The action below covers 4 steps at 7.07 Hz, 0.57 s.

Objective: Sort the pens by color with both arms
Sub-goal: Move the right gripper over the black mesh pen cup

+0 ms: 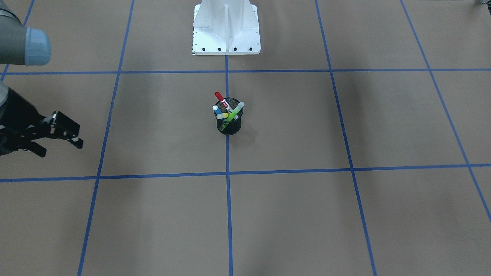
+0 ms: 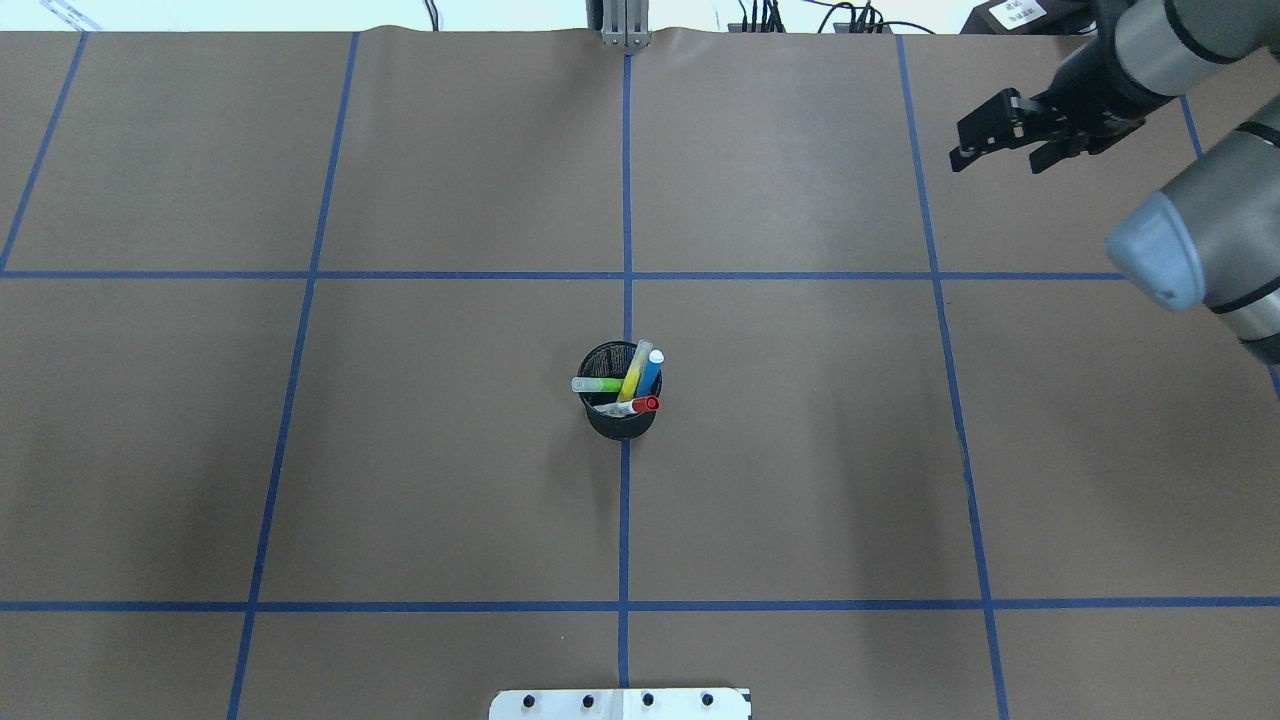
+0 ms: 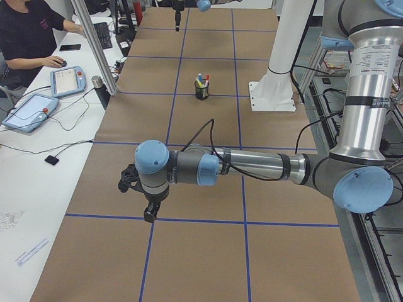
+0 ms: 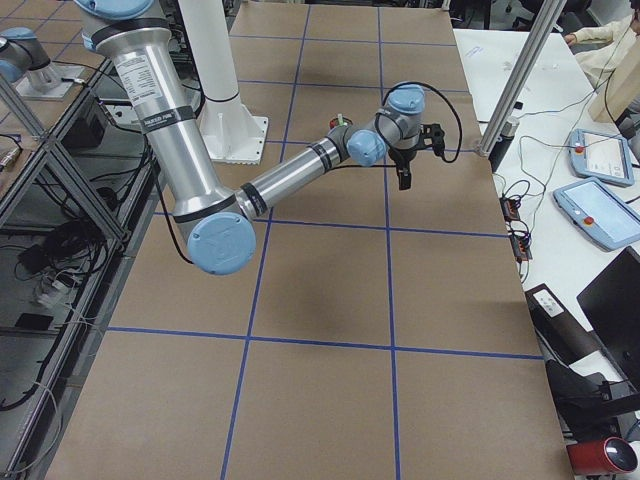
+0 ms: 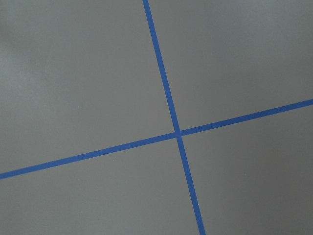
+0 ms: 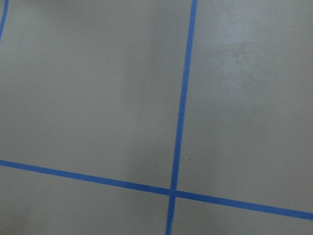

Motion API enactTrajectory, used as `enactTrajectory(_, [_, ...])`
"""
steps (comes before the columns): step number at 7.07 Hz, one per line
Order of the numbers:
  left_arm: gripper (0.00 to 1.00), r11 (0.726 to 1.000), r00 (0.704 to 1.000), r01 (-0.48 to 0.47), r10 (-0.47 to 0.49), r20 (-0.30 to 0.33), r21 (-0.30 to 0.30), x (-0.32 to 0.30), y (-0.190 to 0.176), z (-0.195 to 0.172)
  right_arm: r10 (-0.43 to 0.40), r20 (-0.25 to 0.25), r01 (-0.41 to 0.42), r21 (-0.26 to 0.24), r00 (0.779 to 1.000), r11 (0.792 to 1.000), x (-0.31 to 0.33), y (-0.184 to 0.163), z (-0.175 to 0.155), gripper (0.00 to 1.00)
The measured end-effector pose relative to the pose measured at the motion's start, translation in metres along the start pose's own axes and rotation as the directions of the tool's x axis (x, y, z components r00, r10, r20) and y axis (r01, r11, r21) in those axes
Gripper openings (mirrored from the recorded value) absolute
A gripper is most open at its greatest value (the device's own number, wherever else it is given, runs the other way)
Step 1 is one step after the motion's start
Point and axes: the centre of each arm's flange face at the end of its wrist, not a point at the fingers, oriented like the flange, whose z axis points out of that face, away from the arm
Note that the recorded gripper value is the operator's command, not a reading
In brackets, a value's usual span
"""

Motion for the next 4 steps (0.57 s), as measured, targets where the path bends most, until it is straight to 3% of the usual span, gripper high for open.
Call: enactTrajectory(4, [0.99,1.000,1.000,0.010,-0.010,-0.001,-0.004,0.000,0.001,0.002,0.117,0.039,-0.117,-0.021,0.992,0.993,-0.132,0.022,0.031,0.98])
